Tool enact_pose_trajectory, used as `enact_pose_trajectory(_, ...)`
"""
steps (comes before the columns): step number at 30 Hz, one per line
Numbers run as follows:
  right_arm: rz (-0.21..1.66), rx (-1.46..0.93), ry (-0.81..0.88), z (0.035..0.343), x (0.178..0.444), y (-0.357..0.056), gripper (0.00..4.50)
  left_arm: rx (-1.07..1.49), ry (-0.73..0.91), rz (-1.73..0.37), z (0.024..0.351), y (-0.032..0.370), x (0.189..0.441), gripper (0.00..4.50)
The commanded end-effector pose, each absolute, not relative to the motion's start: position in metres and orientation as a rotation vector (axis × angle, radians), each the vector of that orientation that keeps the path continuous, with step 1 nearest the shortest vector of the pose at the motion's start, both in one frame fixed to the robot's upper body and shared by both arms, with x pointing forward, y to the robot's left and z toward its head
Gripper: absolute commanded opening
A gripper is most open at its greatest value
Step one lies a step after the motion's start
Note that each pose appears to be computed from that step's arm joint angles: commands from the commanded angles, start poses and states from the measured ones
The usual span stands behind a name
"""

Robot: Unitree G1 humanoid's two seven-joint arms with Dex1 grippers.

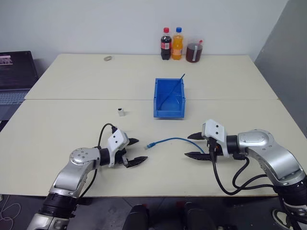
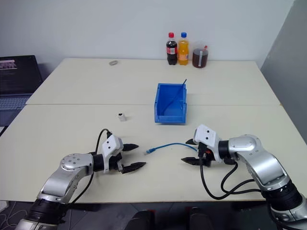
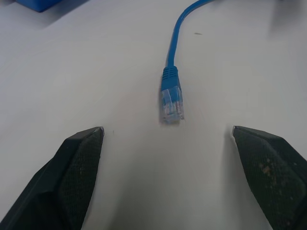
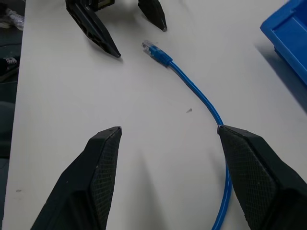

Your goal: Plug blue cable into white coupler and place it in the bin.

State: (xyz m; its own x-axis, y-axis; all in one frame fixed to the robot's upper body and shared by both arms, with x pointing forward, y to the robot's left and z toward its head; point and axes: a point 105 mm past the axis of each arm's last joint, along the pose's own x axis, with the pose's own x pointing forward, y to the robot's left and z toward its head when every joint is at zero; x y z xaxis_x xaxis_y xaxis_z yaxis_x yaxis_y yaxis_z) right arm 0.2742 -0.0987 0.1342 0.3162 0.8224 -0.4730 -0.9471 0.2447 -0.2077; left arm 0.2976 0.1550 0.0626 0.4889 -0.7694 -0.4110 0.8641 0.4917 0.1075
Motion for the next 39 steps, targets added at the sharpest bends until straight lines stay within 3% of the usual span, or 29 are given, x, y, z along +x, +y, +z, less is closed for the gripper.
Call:
enact_pose_trajectory(1, 1.242, -0.527, 0.242, 0.145, 0.27, -0.096, 3.39, 0.318, 0.439, -0.983, 0.031, 0.154, 0.296, 4.49)
enact_pose_trajectory(4, 1.241, -0.532, 0.239, 0.146, 0.27, -0.095, 3.39, 0.304, 0.434, -0.985, 0.028, 0.147, 0.298, 4.49)
enact_pose_trajectory(7, 1.241, -0.534, 0.236, 0.147, 0.27, -0.094, 3.39, 0.299, 0.434, -0.992, 0.026, 0.143, 0.298, 4.09)
enact_pose_trajectory(26, 1.206, -0.514, 0.204, 0.149, 0.273, -0.094, 3.39, 0.272, 0.404, -1.036, 0.032, 0.135, 0.294, 0.19)
enact_pose_trajectory(37, 1.231, -0.321, 0.179, 0.157, 0.262, -0.089, 3.39, 0.061, 0.244, -1.059, 0.104, 0.14, 0.294, 0.16)
enact_pose_trajectory(39, 1.234, -0.172, 0.184, 0.16, 0.257, -0.082, 3.39, -0.046, 0.175, -1.101, 0.134, 0.129, 0.292, 0.16)
